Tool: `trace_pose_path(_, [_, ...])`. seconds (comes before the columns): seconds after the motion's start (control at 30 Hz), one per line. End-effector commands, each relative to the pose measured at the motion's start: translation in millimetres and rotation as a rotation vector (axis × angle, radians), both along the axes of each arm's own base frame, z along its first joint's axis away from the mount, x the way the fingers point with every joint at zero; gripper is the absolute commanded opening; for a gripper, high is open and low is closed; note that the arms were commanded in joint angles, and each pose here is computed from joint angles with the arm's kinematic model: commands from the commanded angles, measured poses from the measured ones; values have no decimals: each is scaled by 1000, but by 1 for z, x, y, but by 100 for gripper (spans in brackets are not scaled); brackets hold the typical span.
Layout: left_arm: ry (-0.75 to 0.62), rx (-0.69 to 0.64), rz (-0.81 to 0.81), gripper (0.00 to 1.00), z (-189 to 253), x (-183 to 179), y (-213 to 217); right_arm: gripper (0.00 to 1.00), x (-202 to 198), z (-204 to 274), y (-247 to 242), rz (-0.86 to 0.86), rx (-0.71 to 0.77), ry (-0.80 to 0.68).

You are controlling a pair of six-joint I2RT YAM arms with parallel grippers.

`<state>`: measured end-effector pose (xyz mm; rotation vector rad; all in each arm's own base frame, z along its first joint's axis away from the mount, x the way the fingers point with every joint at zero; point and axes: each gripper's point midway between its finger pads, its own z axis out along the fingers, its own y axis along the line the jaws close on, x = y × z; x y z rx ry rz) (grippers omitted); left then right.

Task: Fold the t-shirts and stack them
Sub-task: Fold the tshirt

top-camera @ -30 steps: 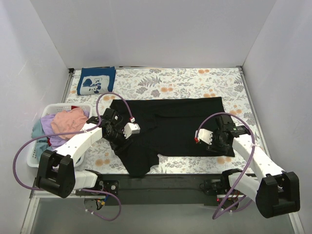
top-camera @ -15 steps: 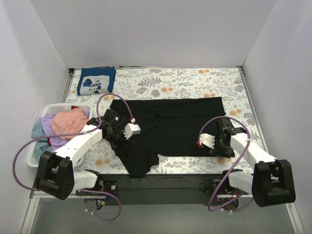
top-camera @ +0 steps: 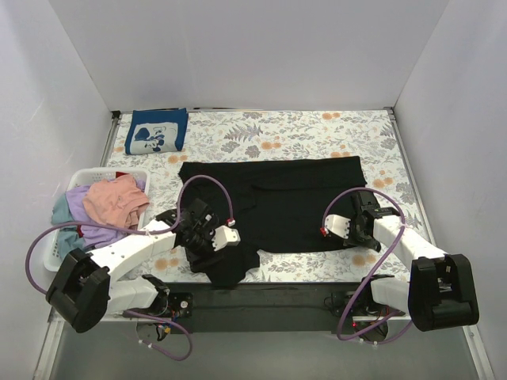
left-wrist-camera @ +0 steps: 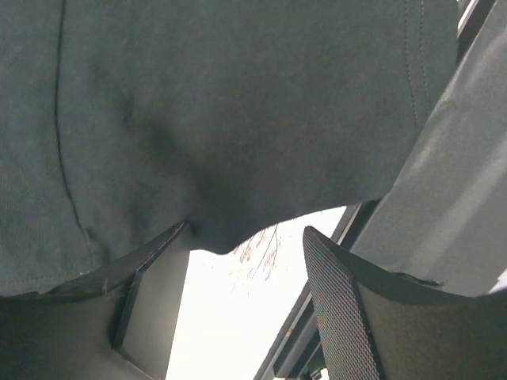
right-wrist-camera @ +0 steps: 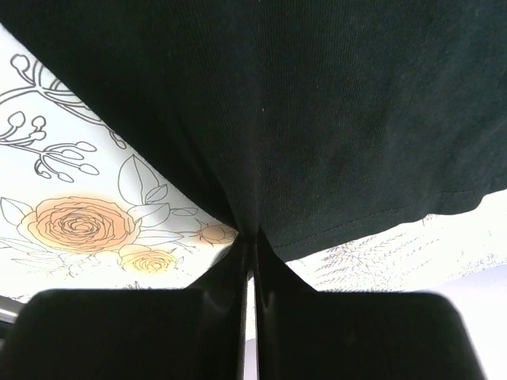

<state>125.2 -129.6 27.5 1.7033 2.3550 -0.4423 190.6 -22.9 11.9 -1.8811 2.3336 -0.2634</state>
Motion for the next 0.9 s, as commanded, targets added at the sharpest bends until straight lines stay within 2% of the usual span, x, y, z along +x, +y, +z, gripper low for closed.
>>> trace_pose_path(0.0, [-68,3,-5,57,-1,9,-9,1,-9,-15,10,10,65,37])
trace_pose_path(0.23, [-86,56,-39,52,-12,2,-15,1,-5,-12,12,3,69,43])
trace_pose_path(0.33, [-81,137,-48,47,-30,-4,-5,1,-2,-10,13,-8,77,47])
trace_pose_path(0.37, [-93,180,-34,42,-35,-4,2,1,-2,-9,14,-12,79,49])
trace_pose_path(0.43, [-105,193,-17,38,-35,-2,4,1,-2,-6,14,-13,77,50])
trace_pose_path(0.5, [-114,201,4,27,-34,-1,6,1,-2,-3,14,1,76,49])
trace_pose_path(0.57, [-124,208,6,5,-31,0,8,1,-6,-1,12,8,71,55])
trace_pose_path(0.6, [-113,205,-3,2,-26,-2,7,1,-6,1,12,14,70,50])
trace_pose_path(0.73, [-64,92,40,0,10,0,-12,1,-11,15,11,34,77,32])
trace_pose_path(0.87, [-96,27,128,0,47,33,-8,1,-5,31,8,24,90,5])
